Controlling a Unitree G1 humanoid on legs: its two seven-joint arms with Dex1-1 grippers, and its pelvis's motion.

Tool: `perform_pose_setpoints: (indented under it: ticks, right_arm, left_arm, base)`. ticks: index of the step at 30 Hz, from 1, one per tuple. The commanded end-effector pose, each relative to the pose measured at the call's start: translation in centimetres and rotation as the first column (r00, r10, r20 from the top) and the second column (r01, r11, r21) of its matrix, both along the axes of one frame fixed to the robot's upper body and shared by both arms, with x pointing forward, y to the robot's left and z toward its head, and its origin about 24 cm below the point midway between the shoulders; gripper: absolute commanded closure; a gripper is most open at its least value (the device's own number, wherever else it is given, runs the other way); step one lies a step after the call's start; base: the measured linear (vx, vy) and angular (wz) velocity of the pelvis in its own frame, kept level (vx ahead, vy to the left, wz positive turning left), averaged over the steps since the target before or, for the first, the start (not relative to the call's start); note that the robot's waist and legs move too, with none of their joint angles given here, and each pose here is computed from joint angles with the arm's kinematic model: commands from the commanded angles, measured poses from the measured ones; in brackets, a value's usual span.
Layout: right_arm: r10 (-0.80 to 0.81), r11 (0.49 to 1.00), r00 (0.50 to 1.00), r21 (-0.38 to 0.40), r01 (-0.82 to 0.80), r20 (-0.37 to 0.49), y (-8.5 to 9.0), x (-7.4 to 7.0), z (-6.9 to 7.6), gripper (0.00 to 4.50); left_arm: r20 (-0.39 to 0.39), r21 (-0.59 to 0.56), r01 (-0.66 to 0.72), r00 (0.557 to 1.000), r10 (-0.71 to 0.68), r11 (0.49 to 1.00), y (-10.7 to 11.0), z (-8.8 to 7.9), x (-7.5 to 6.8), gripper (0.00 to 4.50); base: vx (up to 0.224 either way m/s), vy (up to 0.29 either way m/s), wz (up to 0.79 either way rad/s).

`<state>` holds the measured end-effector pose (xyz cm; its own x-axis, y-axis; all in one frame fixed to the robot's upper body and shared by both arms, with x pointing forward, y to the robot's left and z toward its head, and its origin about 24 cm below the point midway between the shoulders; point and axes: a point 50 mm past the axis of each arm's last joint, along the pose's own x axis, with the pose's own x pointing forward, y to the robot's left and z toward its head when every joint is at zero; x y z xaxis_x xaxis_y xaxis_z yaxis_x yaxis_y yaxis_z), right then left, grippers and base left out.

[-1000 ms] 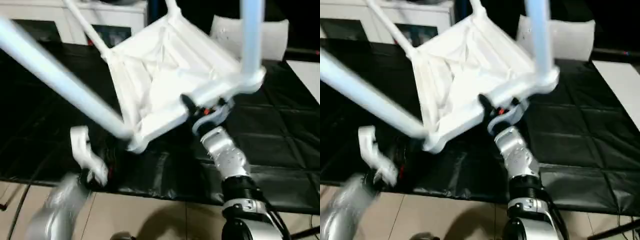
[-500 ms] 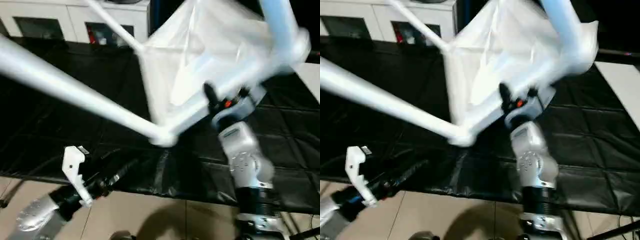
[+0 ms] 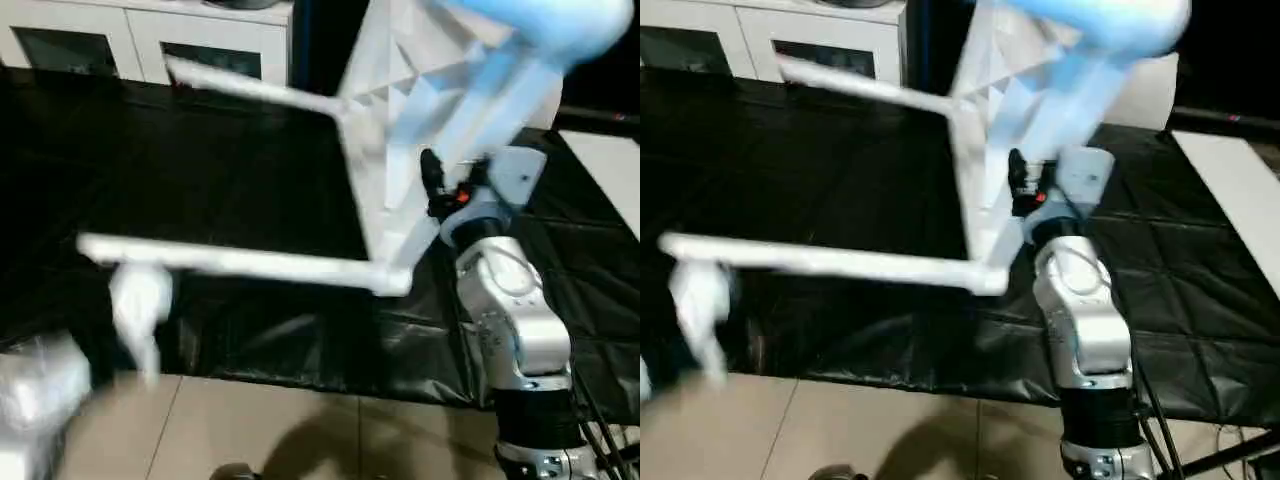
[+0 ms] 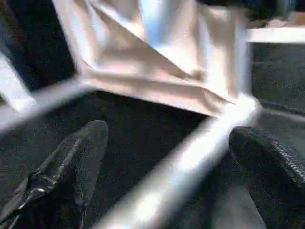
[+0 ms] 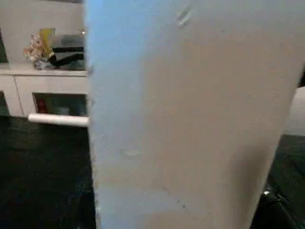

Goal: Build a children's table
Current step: Flip table

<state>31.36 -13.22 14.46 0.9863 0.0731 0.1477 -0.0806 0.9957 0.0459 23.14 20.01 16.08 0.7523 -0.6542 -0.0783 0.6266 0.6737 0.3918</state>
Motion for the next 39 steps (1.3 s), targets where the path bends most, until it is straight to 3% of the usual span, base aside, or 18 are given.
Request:
perform_pose_setpoints:
  ticks: [1,5,9,10,13,16,22,29,31,33,34,39]
  right_arm:
    - [-0.089,0.995,0.996,-0.050,0.090,0.028,-1.2,0.0,0.9,2.57]
    - [-0.136,0.983,0.989,-0.121,0.141,0.050,-1.1,0.3,1.3,2.59]
    - [-0.158,0.976,0.987,-0.149,0.162,0.040,-0.6,0.7,0.9,2.59]
    - [-0.159,0.975,0.987,-0.150,0.163,0.037,-0.5,0.8,0.8,2.59]
    - [-0.040,0.997,0.998,-0.066,0.037,-0.044,1.3,1.3,-0.4,2.59]
    - [-0.028,0.998,0.998,-0.064,0.025,-0.049,1.6,1.2,-0.5,1.89]
    - [0.031,0.998,0.999,-0.059,-0.033,-0.043,2.2,0.9,-0.7,1.47]
    - [0.045,0.995,0.998,-0.089,-0.048,-0.036,1.6,-0.2,-1.1,0.87]
    - [0.061,0.992,0.998,-0.108,-0.063,-0.019,0.9,-1.3,-1.0,0.65]
    - [0.058,0.992,0.998,-0.113,-0.059,-0.011,0.5,-1.8,-0.9,0.56]
    - [0.051,0.992,0.999,-0.114,-0.051,-0.007,0.3,-2.1,-0.9,0.49]
    - [0.123,0.986,0.992,-0.113,-0.120,0.018,-0.1,-3.6,-0.3,0.15]
  left_arm:
    - [0.040,0.035,-0.036,0.999,0.034,0.999,0.3,1.0,0.1,0.00]
    - [0.204,0.156,-0.045,0.979,0.012,0.987,-0.1,4.0,0.8,0.00]
    - [0.370,0.221,-0.019,0.927,-0.066,0.975,-1.9,7.1,0.9,0.00]
    - [0.391,0.234,-0.017,0.917,-0.079,0.972,-2.1,7.5,0.9,0.00]
    - [0.550,0.276,-0.098,0.832,-0.074,0.956,-2.3,10.2,1.2,0.00]
    - [0.604,0.299,-0.169,0.796,-0.049,0.939,-1.8,11.3,1.6,0.00]
    - [0.656,0.337,-0.245,0.753,-0.041,0.909,-1.3,12.6,2.4,0.00]
    - [0.707,0.370,-0.314,0.705,-0.046,0.874,-0.9,13.5,4.3,0.00]
    - [0.723,0.383,-0.377,0.690,-0.019,0.843,-0.2,14.1,5.6,0.00]
    - [0.725,0.380,-0.393,0.688,-0.007,0.837,0.1,14.2,6.1,0.00]
    - [0.724,0.377,-0.392,0.690,-0.003,0.839,0.2,14.2,6.2,0.29]
    - [0.732,0.367,-0.396,0.682,0.001,0.842,0.3,14.4,6.9,0.54]
  base:
    - [0.000,0.000,0.00]
    - [0.000,0.000,0.00]
    - [0.000,0.000,0.00]
    - [0.000,0.000,0.00]
    - [0.000,0.000,0.00]
    - [0.000,0.000,0.00]
    - [0.000,0.000,0.00]
    - [0.000,0.000,0.00]
    - [0.000,0.000,0.00]
    - [0.000,0.000,0.00]
    - [0.000,0.000,0.00]
    - [0.000,0.000,0.00]
